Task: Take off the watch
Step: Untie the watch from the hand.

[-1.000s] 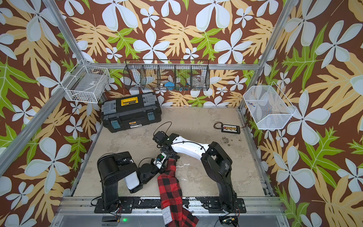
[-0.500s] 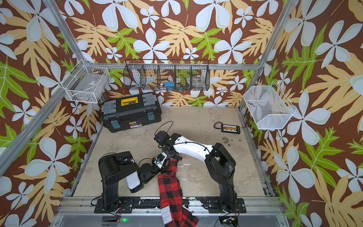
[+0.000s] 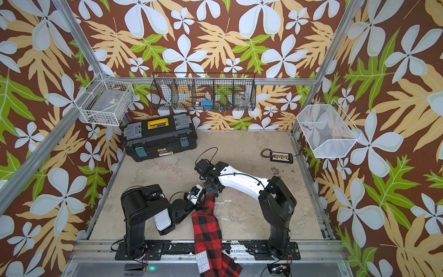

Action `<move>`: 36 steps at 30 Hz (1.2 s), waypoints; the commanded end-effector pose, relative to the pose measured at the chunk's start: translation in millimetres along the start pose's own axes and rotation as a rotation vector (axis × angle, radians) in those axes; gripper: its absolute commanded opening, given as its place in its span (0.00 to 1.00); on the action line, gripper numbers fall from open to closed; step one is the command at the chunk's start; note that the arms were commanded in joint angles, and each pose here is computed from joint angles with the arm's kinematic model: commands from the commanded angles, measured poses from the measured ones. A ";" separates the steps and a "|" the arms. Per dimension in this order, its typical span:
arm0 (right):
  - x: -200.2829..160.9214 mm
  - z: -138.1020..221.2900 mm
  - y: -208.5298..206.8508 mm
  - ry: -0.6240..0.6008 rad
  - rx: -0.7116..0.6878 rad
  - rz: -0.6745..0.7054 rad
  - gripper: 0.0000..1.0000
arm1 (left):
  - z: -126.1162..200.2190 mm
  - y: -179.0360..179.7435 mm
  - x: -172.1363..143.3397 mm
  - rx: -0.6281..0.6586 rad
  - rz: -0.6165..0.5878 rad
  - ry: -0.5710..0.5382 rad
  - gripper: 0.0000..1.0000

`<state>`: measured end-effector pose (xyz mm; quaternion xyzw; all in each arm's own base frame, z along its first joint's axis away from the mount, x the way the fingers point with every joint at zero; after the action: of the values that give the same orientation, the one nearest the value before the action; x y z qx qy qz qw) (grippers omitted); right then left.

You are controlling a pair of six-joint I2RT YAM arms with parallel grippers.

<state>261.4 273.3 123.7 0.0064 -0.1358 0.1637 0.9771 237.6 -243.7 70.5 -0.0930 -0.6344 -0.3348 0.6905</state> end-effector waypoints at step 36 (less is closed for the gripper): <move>16.2 5.1 19.6 -0.470 0.423 0.706 0.46 | 11.0 4.0 48.8 -0.032 0.077 -0.252 0.00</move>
<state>267.1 292.1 130.5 0.1918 -0.3037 0.4893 0.7947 228.7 -246.1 66.1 -0.1212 -0.6219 -0.3572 0.6863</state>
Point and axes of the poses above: each gripper's point midway between its finger pads, its own z axis back along the fingers, its own y axis along the line the jaws close on, x = y × z, the point moved 4 cm from there along z, back along the fingers, and after that the axes turned 12 degrees about -z, right-handed, at the moved point
